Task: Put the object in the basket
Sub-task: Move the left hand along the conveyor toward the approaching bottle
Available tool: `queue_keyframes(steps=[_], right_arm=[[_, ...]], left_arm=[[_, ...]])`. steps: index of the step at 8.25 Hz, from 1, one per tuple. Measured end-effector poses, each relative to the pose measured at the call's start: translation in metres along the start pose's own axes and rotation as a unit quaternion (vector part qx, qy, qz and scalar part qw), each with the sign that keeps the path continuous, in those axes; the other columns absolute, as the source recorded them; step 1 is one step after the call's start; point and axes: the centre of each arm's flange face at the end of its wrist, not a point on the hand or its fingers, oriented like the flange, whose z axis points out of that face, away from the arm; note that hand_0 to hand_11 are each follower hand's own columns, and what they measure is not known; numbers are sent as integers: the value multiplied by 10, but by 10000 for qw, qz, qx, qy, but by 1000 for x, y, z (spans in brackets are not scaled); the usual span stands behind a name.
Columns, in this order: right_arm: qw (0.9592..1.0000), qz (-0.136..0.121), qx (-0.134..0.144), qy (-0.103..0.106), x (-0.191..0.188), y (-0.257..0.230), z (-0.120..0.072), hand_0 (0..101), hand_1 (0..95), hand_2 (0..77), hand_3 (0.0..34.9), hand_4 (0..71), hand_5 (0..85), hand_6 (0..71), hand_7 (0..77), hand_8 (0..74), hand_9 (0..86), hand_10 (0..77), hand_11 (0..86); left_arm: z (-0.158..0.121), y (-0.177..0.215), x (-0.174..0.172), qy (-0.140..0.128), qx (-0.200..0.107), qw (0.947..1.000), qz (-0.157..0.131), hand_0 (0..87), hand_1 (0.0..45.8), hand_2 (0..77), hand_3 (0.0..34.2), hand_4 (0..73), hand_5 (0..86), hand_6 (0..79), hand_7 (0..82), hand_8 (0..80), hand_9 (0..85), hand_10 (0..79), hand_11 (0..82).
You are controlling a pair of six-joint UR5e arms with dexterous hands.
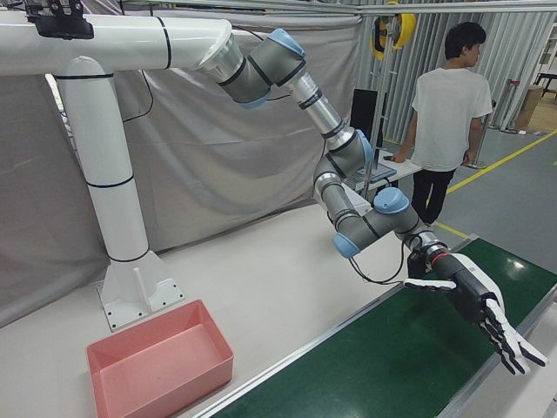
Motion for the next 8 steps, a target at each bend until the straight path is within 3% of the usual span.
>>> queue_keyframes(steps=[8], right_arm=[[10000, 0, 7, 0, 0, -1, 0, 1, 0, 5, 3, 0, 0, 0, 5, 0, 0, 0, 0]], left_arm=[[1, 2, -1, -1, -22, 10000, -5, 500, 22, 0, 0, 158, 76, 0, 5, 44, 93, 49, 76]])
